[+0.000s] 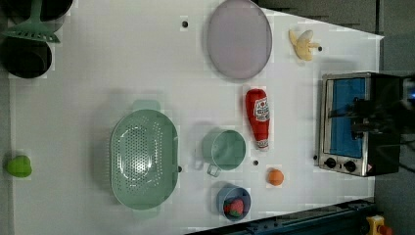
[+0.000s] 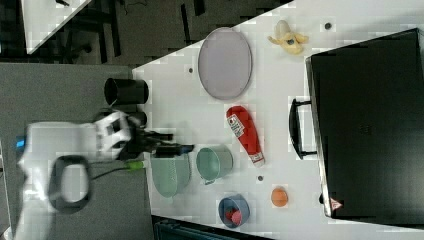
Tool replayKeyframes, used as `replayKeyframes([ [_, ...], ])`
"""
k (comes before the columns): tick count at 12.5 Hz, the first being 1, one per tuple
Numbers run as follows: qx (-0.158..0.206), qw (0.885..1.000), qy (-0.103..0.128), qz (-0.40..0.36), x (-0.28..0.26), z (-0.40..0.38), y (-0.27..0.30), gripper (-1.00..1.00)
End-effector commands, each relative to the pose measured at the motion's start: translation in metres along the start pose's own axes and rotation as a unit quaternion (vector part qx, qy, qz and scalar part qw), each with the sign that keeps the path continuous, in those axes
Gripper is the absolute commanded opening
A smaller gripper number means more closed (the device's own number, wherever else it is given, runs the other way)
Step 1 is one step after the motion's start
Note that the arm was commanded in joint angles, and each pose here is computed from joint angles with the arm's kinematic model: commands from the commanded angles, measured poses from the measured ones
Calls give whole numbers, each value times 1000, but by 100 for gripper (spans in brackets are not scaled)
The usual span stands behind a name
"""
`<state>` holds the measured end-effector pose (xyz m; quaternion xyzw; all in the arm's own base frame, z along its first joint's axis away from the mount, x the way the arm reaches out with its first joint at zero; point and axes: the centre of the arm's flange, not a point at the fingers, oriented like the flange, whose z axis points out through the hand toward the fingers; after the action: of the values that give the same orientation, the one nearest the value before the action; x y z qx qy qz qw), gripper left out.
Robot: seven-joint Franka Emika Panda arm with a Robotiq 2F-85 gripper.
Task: Pick Ketchup from the table and place it in strainer.
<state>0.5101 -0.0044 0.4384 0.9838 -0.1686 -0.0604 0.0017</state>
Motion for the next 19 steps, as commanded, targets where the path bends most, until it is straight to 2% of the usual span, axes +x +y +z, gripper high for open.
replayKeyframes([
  [1, 1, 986, 6, -169, -2, 37, -16, 100],
  [5, 4, 960, 26, -280, 1, 100, -17, 100],
  [6, 5, 957, 29, -290, 1, 117, -16, 100],
  [13, 6, 954, 46, -298, 8, 214, -17, 100],
  [17, 14, 955, 38, -293, 9, 259, -17, 100],
  [19, 17, 955, 45, -291, 10, 273, -17, 100],
])
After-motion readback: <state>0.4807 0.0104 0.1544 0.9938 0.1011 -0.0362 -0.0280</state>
